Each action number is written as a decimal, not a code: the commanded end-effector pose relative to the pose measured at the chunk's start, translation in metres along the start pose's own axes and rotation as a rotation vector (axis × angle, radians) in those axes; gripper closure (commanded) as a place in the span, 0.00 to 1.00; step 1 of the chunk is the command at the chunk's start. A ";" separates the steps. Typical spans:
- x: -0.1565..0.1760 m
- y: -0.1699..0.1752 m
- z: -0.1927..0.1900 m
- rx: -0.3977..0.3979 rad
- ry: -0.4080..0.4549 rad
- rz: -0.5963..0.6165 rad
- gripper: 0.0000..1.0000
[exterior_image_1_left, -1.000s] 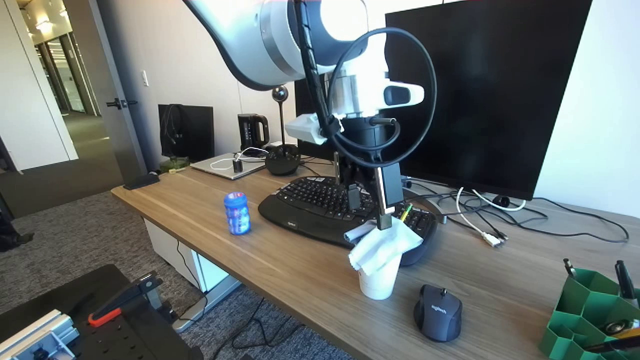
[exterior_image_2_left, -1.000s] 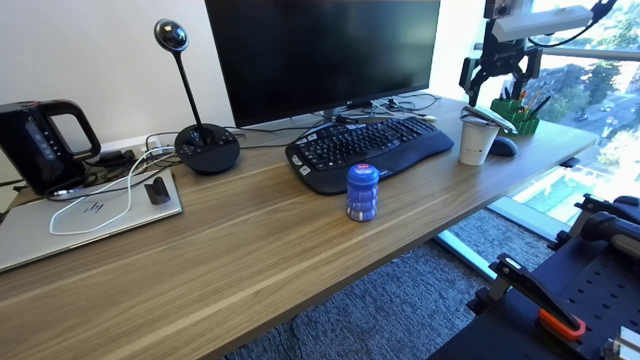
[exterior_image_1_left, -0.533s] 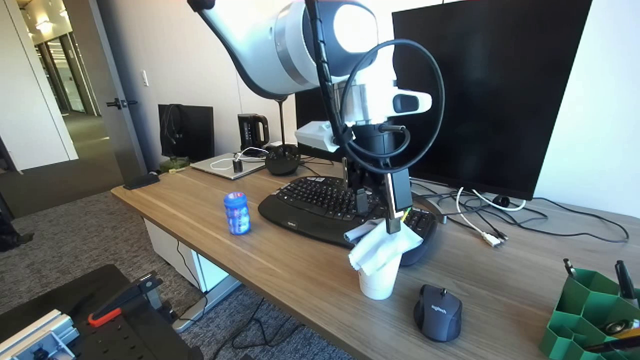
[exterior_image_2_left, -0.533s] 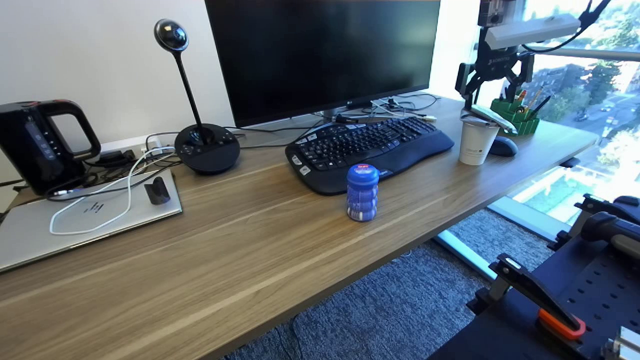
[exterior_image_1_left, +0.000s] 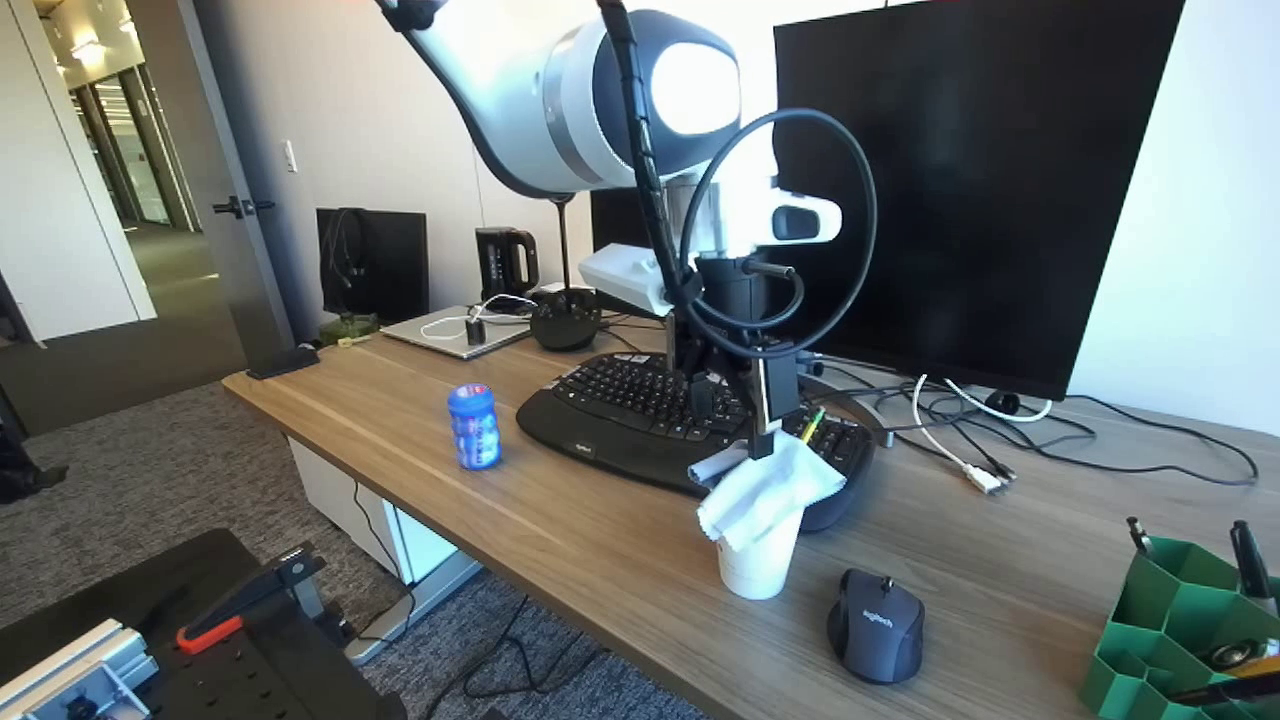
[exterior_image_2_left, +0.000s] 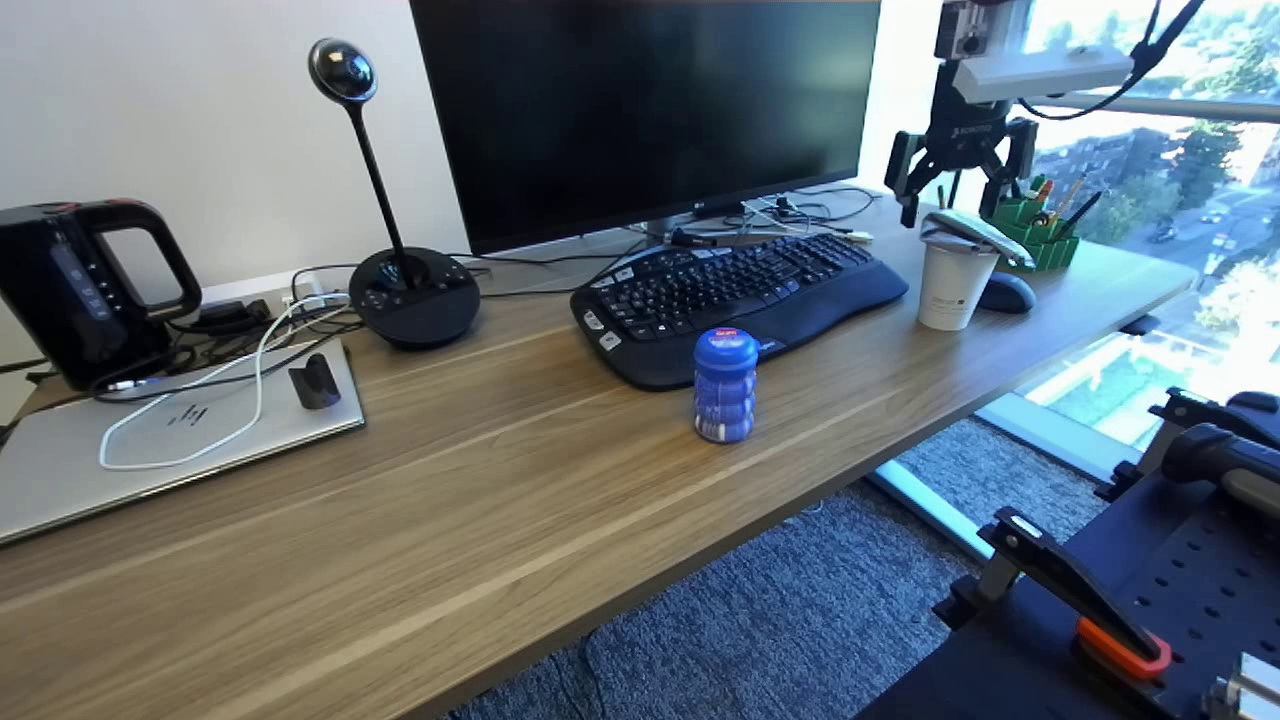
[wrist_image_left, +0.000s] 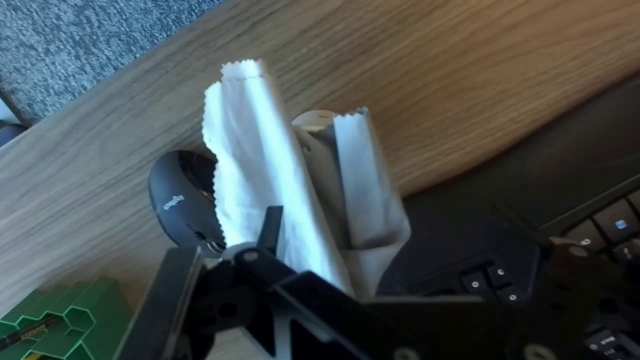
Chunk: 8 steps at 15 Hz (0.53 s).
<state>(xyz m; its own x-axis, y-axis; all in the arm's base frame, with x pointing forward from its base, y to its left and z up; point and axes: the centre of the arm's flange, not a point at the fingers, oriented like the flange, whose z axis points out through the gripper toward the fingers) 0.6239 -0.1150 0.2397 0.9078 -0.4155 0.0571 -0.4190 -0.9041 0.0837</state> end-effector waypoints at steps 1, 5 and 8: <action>0.004 -0.002 0.001 0.102 0.007 -0.038 0.00; 0.005 0.000 0.003 0.138 0.001 -0.058 0.00; 0.004 0.004 0.003 0.105 0.020 -0.079 0.00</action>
<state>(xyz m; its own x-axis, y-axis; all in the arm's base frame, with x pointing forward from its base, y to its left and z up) 0.6256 -0.1161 0.2377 0.9297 -0.3643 0.0539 -0.3640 -0.9313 -0.0148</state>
